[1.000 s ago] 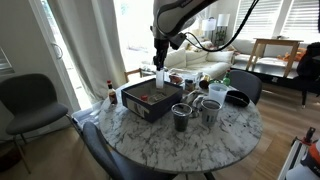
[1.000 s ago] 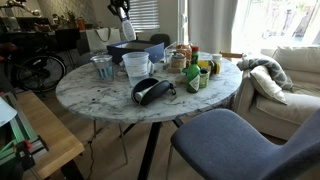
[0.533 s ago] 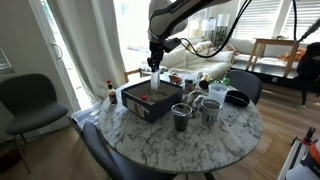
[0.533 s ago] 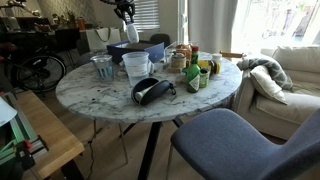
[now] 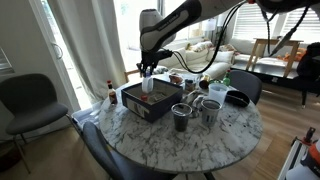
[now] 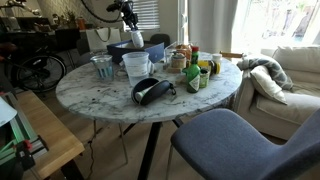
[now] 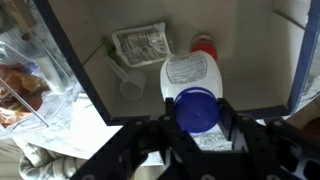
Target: Lift the bottle with the blue lid from the table and put it in the box
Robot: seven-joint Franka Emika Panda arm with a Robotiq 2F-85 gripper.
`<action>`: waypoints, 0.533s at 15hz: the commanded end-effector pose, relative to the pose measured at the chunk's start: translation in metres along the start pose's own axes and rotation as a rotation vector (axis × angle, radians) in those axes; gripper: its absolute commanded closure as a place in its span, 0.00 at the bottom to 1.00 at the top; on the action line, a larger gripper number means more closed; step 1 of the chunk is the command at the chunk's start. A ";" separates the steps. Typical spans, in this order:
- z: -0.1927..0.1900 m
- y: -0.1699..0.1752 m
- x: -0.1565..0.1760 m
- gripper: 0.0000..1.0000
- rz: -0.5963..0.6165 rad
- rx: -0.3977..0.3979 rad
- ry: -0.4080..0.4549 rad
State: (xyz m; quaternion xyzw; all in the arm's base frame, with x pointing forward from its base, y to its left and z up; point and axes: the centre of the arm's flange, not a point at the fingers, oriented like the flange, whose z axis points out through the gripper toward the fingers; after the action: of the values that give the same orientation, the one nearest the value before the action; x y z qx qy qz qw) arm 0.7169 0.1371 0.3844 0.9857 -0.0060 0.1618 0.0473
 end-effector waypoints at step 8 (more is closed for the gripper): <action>0.065 0.020 0.051 0.81 0.113 -0.083 -0.057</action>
State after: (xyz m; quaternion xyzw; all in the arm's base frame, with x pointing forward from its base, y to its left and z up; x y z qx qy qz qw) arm 0.7642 0.1017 0.3609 0.9824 -0.0717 0.1532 0.0795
